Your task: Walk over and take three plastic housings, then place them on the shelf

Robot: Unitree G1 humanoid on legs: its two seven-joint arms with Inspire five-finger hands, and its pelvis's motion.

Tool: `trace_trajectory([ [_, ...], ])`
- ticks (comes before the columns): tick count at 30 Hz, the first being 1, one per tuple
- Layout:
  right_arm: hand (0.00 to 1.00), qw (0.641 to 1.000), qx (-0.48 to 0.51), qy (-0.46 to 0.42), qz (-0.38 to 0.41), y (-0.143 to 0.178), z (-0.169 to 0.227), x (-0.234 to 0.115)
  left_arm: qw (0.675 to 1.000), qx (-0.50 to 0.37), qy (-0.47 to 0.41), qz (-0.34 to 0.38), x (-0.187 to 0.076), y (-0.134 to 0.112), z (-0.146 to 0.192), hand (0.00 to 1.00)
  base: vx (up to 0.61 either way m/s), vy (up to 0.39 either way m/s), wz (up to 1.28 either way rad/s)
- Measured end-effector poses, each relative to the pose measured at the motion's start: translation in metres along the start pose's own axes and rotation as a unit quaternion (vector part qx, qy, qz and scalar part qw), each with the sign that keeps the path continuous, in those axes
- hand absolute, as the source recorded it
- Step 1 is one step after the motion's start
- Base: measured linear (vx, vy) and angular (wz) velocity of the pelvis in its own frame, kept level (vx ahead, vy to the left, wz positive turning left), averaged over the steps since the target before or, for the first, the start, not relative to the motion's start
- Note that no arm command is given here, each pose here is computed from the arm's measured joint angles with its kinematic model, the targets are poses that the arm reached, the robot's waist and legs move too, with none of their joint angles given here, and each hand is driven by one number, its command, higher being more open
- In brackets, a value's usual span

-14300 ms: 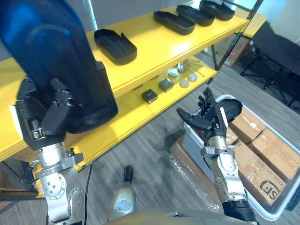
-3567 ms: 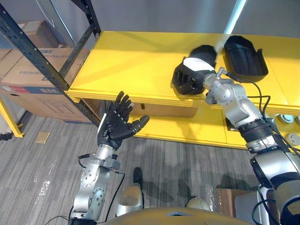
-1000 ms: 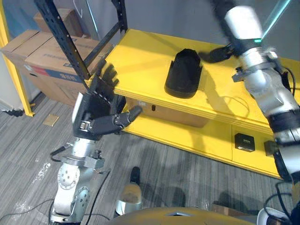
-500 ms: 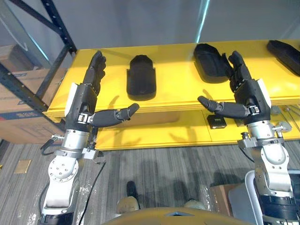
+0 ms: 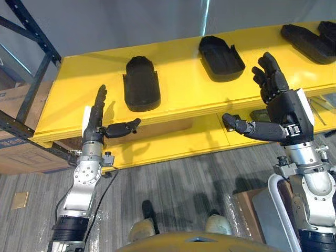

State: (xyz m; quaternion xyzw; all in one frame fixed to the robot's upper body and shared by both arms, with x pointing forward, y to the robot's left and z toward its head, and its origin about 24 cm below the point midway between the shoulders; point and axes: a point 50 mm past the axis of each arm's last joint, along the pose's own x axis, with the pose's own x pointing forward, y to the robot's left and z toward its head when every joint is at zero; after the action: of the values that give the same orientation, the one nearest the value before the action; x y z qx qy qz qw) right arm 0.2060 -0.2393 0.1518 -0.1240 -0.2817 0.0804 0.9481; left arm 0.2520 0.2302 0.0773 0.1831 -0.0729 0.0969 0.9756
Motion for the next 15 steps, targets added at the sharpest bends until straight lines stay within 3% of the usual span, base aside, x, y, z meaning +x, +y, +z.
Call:
trace_trajectory([
  [15,1.0,0.997,-0.003,-0.076,-0.021,-0.003,0.018,0.032,0.998,0.0,-0.02,0.058,0.054,0.018,0.017,1.0,-0.01,-0.035,-0.08],
])
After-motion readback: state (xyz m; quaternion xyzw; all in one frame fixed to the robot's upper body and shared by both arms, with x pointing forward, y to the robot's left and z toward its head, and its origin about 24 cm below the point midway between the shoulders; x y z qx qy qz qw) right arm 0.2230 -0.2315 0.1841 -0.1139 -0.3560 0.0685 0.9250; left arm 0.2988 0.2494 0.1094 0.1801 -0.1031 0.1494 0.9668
